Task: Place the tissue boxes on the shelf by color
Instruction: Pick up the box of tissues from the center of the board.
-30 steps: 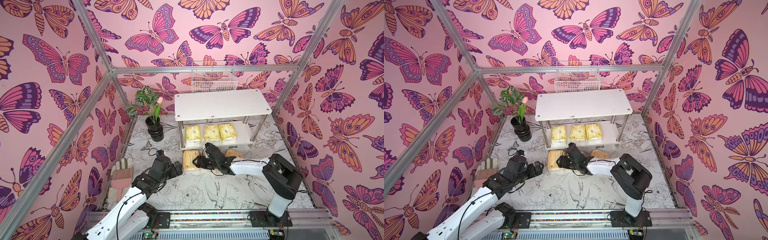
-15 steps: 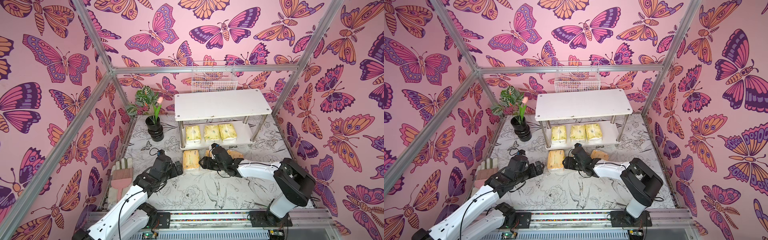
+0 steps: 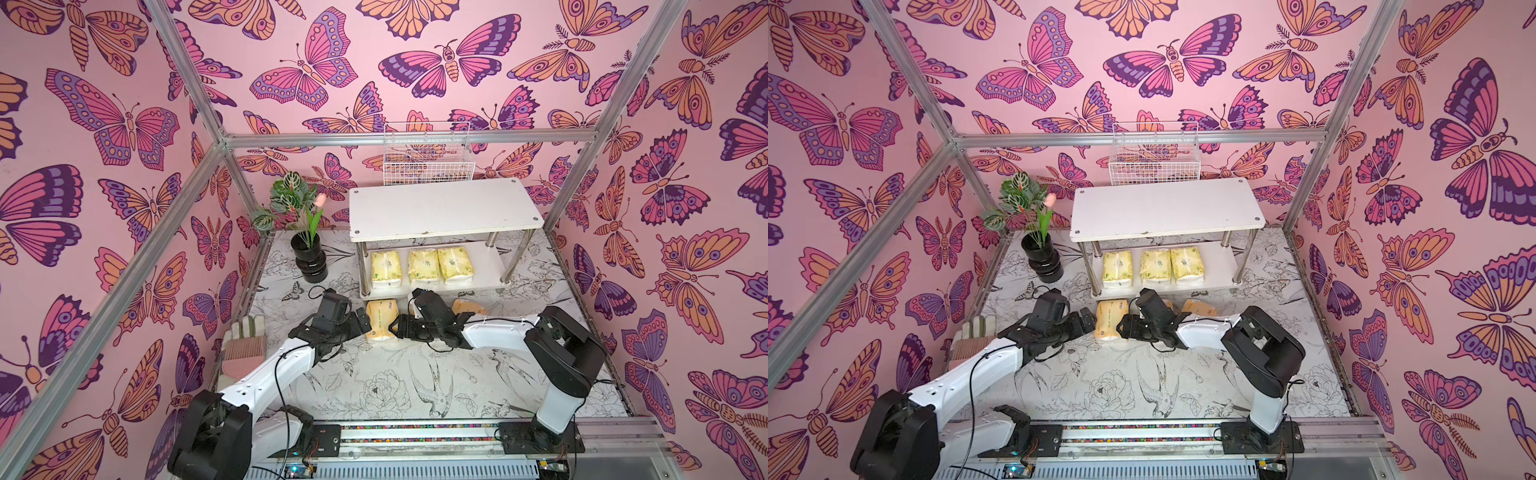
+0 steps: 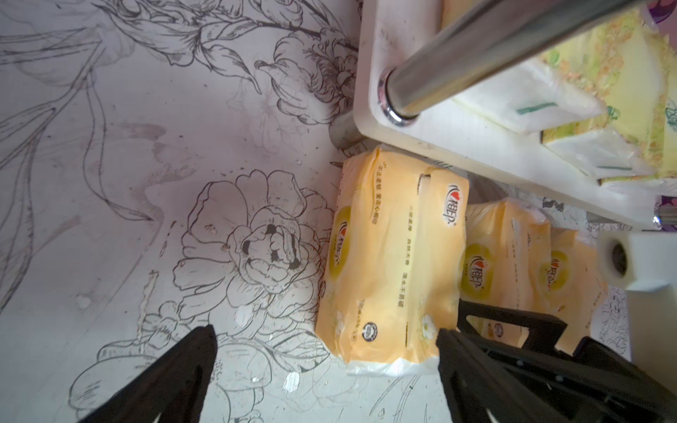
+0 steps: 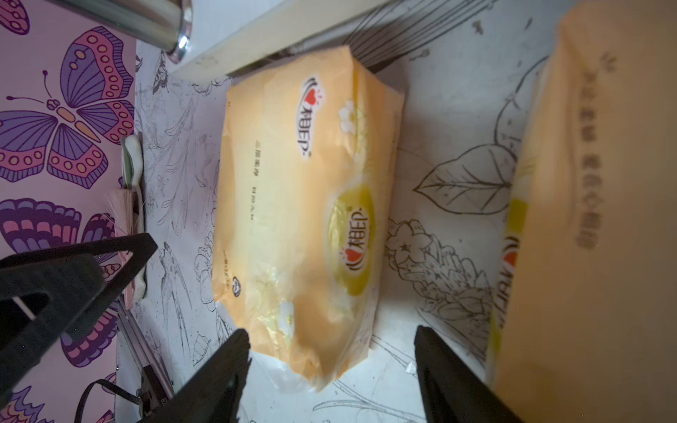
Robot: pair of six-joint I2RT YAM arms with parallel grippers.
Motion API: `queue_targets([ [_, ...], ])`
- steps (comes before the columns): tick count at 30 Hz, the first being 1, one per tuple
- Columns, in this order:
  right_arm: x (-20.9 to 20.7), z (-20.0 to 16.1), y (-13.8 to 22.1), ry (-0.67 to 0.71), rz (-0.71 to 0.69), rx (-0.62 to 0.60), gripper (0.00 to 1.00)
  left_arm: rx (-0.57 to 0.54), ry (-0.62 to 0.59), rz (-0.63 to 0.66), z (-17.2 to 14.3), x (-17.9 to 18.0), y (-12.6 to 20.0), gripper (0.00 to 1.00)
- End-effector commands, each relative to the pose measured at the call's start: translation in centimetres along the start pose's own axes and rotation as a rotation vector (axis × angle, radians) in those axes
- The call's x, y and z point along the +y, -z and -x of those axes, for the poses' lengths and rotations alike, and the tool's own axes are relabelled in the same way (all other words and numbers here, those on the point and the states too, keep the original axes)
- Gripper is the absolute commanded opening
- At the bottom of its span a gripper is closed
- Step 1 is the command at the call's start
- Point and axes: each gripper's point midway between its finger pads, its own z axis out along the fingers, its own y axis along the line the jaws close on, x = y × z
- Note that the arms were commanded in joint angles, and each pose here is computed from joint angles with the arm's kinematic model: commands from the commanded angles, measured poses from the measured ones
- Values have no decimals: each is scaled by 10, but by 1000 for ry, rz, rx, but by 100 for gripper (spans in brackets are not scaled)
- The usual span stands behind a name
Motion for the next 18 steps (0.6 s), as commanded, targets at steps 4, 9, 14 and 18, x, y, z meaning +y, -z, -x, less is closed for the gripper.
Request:
queue_targets([
  [4,0,8,-5,-32,-12,-38,79,2,19,-124,11,-13,-21,100],
  [9,-10,5,-12,-75,-26,-48,81,62,20,-172,6,-18,-41,99],
  [14,-11,-3,-22,-129,4,-38,82,117,22,-207,-4,-20,-56,100],
  [18,-6,-14,-30,-160,56,-20,81,131,25,-231,-10,-21,-60,100],
])
